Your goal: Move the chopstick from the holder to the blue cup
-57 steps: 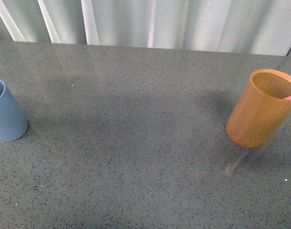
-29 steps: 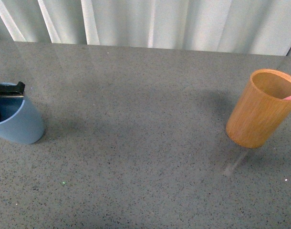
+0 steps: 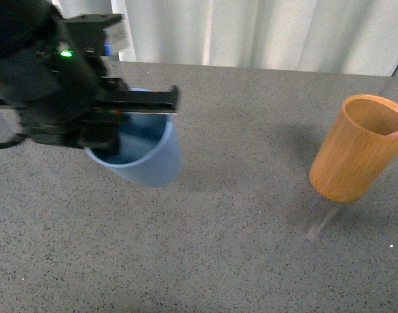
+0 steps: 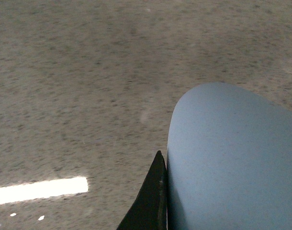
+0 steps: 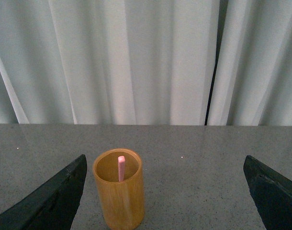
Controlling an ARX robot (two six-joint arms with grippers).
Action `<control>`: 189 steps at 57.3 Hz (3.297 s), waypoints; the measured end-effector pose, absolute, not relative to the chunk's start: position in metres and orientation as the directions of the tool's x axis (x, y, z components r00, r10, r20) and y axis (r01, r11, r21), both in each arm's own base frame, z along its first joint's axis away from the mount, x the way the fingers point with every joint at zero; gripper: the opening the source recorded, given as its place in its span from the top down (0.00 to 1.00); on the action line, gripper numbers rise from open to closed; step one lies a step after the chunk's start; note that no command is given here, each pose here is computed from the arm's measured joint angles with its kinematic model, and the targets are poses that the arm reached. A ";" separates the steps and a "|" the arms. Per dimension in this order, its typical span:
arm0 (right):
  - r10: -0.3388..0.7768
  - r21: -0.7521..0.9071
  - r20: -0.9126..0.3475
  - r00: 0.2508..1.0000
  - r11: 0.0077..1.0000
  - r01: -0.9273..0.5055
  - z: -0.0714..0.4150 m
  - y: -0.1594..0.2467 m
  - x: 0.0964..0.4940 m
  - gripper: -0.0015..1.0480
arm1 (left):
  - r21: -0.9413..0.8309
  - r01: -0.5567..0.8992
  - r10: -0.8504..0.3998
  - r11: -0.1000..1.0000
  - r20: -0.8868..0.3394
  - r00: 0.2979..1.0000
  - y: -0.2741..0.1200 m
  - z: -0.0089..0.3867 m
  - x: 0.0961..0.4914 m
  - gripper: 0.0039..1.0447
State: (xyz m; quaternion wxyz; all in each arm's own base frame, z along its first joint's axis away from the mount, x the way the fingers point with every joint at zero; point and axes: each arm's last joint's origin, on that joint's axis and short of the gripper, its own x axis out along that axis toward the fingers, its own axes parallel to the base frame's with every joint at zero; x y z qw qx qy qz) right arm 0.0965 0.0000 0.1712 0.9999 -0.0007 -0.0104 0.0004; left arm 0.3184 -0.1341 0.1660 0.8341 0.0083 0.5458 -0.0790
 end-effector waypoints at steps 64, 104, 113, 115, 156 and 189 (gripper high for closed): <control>0.001 -0.001 0.021 1.000 1.000 -0.001 0.171 0.000 0.097 0.10 | -0.137 0.101 -0.169 0.985 -0.871 0.461 -0.170 0.171 0.358 0.25; -0.002 -0.001 0.021 1.000 1.000 0.002 0.171 0.000 0.097 0.10 | -0.014 0.008 -0.009 1.000 -0.020 1.000 -0.015 0.198 0.198 0.91; 0.002 -0.001 0.021 1.000 1.000 -0.001 0.171 0.000 0.097 0.10 | -0.008 0.013 -0.013 1.000 -0.004 1.000 -0.004 0.192 0.182 0.97; 0.001 -0.001 0.021 1.000 1.000 -0.001 0.171 0.000 0.097 0.10 | -0.008 0.000 0.000 1.000 -0.007 1.000 -0.001 0.189 0.177 0.97; 0.158 -0.121 -0.323 0.933 0.971 -0.206 0.136 -0.009 0.150 0.10 | -0.007 0.002 -0.002 1.000 0.012 1.000 0.000 0.170 0.132 0.97; 0.252 -0.187 -0.297 0.921 0.930 -0.315 0.118 -0.013 0.220 0.31 | -0.007 0.002 -0.002 1.000 0.022 1.000 0.000 0.173 0.115 0.97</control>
